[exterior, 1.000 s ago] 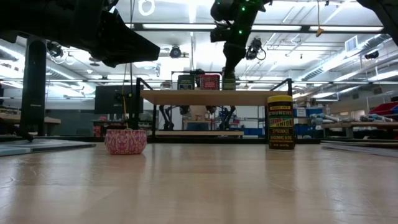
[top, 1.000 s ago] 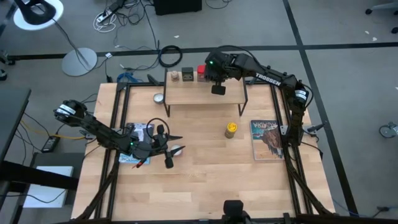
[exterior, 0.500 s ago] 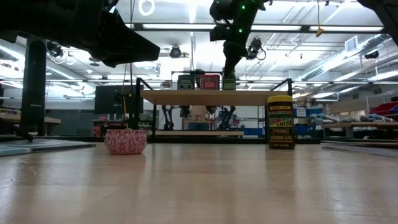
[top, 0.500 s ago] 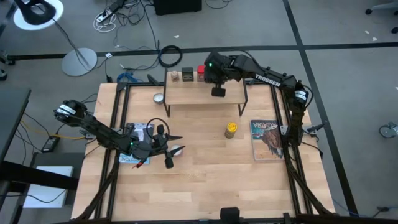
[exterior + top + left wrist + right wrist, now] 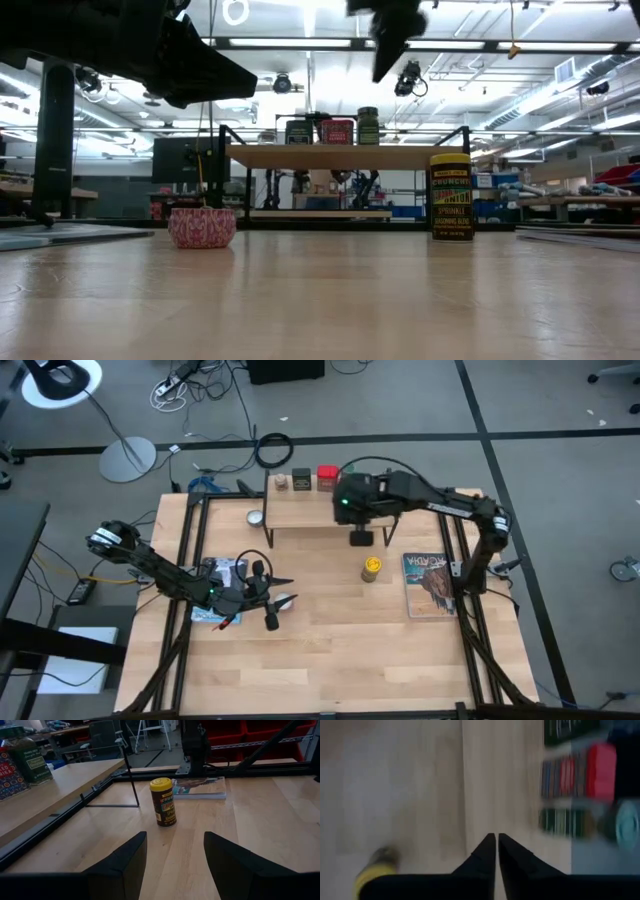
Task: Shelf spices
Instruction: Put the yellow seasoning bottle on the shelf
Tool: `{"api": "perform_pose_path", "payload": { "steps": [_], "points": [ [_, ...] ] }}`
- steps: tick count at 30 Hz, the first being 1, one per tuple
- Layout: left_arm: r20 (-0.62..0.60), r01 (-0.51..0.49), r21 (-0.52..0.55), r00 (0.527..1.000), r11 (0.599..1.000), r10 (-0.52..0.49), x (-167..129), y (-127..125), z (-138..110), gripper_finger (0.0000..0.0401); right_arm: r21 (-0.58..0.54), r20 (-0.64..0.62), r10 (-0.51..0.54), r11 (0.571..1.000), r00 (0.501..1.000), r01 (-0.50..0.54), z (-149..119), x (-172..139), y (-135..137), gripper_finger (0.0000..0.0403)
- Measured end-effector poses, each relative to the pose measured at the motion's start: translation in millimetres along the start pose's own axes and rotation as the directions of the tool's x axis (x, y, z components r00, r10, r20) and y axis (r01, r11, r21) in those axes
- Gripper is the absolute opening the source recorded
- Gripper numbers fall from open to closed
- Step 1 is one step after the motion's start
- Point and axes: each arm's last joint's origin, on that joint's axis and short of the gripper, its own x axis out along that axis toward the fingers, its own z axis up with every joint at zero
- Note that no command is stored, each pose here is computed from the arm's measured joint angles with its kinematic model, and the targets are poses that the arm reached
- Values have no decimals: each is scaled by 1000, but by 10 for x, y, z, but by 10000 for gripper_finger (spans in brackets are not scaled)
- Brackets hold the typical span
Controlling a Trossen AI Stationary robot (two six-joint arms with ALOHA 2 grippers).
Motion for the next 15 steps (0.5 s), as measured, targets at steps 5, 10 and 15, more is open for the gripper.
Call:
{"api": "perform_pose_path", "payload": {
  "steps": [5,10,15],
  "points": [
    [0,0,0,1000,1000,0,0,0,0,202,127,-77,44,991,996,-34,-252,-379,123,77],
    [1,0,-2,1000,1000,0,0,0,1,202,145,-32,168,976,985,-161,-300,-630,363,167],
    [8,3,-30,1000,1000,-3,0,0,9,202,112,-40,207,973,977,-202,-189,-592,610,262]
  ]
}}
